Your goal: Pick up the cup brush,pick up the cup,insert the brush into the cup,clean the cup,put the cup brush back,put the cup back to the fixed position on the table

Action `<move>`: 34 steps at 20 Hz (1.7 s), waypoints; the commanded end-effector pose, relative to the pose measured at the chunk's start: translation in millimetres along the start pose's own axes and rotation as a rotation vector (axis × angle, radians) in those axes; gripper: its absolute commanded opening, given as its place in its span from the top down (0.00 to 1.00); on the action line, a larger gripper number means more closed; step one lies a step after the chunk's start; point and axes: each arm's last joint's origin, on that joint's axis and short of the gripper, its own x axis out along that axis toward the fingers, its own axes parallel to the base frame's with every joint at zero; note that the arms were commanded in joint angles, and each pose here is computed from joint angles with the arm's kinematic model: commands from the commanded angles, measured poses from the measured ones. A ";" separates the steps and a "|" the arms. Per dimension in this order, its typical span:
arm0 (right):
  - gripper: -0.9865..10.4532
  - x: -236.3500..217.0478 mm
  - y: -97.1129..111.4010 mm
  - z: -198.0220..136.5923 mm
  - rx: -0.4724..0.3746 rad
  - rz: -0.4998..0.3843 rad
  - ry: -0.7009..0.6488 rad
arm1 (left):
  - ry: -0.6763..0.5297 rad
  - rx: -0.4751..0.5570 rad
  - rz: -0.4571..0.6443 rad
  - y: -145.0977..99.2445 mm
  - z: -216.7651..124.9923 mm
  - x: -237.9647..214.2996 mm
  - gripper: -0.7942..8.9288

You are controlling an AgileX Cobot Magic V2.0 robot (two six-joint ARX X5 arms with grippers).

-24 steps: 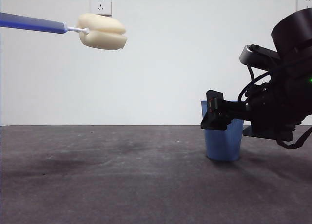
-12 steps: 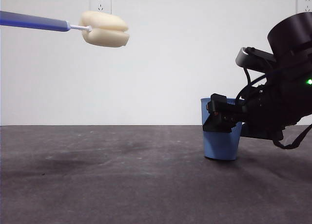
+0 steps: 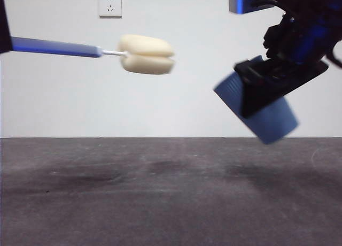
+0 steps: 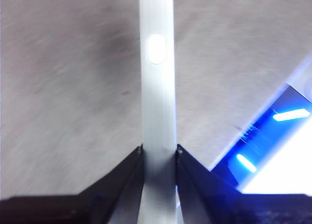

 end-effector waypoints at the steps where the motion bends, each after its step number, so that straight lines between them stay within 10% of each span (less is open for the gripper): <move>1: 0.93 -6.4 4.2 4.8 -0.245 -0.030 0.068 | 0.014 0.098 -0.044 -6.8 4.2 8.8 0.93; 12: 0.93 -21.3 30.1 11.4 -0.675 -0.108 0.131 | 0.049 0.241 -0.116 -37.5 23.7 34.3 0.93; 27: 0.93 -37.8 84.5 19.7 -0.920 -0.013 0.001 | -0.019 0.240 -0.150 -61.9 41.7 49.9 0.93; 34: 0.93 -37.9 81.0 14.8 -0.934 -0.107 0.100 | 0.070 0.214 -0.099 -61.1 30.9 45.2 0.93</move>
